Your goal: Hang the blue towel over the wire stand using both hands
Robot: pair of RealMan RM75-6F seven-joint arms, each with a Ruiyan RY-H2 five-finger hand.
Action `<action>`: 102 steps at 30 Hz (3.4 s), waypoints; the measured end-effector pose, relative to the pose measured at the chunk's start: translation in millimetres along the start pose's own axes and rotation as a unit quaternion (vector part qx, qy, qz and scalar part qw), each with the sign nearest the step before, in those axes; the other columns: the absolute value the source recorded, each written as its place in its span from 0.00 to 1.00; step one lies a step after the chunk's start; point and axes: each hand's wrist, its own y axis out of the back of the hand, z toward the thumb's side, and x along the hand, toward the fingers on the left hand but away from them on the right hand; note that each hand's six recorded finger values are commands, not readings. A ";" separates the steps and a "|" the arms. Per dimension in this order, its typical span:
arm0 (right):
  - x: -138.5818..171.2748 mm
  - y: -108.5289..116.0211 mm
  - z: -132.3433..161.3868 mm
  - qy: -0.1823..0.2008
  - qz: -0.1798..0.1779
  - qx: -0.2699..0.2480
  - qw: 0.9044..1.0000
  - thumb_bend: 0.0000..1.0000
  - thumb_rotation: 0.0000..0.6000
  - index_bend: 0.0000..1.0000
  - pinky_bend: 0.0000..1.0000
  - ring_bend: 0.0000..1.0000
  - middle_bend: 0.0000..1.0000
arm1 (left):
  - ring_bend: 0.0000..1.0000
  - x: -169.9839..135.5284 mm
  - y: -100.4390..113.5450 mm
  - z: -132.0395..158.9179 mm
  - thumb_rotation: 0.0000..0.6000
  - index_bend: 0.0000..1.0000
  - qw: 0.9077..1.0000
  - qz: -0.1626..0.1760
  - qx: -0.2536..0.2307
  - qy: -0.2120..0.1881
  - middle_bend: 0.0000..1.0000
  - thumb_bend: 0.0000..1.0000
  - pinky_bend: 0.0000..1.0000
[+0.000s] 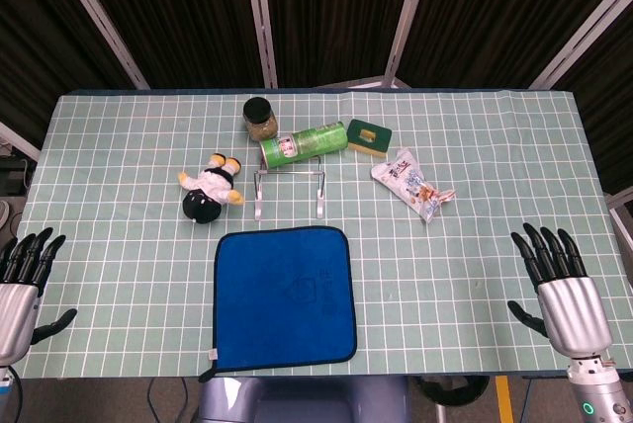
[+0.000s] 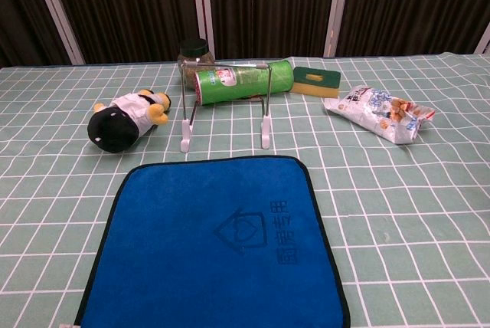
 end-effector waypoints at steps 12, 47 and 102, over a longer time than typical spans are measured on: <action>-23.3 -21.9 30.0 0.087 0.034 -0.029 0.995 0.00 1.00 0.00 0.00 0.00 0.00 | 0.00 4.5 -1.9 4.0 1.00 0.00 1.000 -0.002 0.005 -0.004 0.00 0.00 0.00; -109.6 -163.5 186.3 0.396 0.122 0.058 0.908 0.06 1.00 0.00 0.00 0.00 0.00 | 0.00 29.5 -34.7 4.4 1.00 0.00 0.997 -0.042 0.052 0.024 0.00 0.00 0.00; -115.7 -176.5 236.5 0.407 0.120 0.019 0.905 0.37 1.00 0.37 0.00 0.00 0.00 | 0.00 35.2 -34.4 1.1 1.00 0.00 0.997 -0.045 0.048 0.027 0.00 0.00 0.00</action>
